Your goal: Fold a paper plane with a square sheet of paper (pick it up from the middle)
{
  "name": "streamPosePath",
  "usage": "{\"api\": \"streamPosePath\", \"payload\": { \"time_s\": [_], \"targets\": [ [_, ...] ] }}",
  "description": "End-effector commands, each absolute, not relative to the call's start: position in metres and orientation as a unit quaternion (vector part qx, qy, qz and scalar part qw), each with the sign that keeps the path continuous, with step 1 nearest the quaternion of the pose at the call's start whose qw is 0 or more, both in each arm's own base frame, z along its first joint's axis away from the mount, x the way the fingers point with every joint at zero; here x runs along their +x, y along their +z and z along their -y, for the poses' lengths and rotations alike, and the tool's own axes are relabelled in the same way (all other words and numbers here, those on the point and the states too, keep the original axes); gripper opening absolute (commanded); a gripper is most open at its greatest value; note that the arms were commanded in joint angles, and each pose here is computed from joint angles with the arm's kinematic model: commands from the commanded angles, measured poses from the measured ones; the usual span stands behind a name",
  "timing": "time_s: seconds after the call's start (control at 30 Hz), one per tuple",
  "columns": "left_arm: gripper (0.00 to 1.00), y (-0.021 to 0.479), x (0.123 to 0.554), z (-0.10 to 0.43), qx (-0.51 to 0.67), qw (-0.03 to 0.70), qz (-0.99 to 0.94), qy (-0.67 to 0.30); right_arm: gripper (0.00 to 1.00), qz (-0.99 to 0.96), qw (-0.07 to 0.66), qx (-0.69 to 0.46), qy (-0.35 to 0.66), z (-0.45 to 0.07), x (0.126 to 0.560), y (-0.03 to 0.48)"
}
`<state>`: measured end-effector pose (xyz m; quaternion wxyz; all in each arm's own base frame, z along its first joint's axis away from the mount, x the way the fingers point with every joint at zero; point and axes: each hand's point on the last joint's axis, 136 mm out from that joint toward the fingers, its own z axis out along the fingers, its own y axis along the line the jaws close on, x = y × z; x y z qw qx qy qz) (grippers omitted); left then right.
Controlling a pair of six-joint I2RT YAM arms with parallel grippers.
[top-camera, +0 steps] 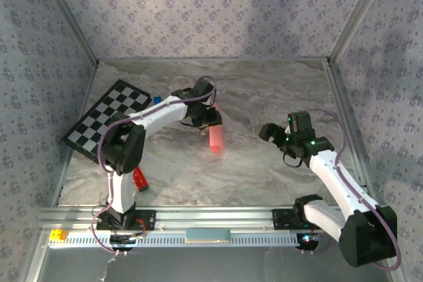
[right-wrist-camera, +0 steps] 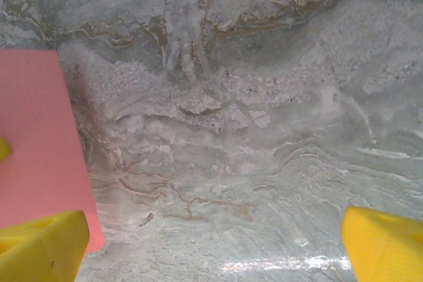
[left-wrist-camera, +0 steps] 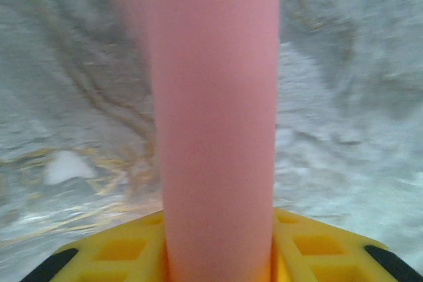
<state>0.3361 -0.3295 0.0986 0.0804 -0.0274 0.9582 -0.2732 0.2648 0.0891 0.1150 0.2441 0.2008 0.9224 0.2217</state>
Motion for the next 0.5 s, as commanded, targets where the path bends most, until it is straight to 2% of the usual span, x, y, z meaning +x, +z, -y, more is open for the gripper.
{"api": "streamPosePath", "payload": {
  "time_s": [0.0,0.17,0.47],
  "targets": [
    [0.36,0.142,0.328,0.366,-0.019,0.063,-0.907,-0.416,0.98,-0.916,0.229,0.18,0.276,-0.106,0.265,0.124],
    [0.36,0.139,0.316,0.367,-0.028,0.055,-0.893,-0.446,0.93,-0.904,0.241,0.155,0.319,-0.12,0.273,0.133],
    [0.37,0.102,0.299,0.357,0.003,0.044,-0.903,-0.427,0.88,-0.897,0.264,0.114,0.336,-0.147,0.278,0.138]
  ]
}}
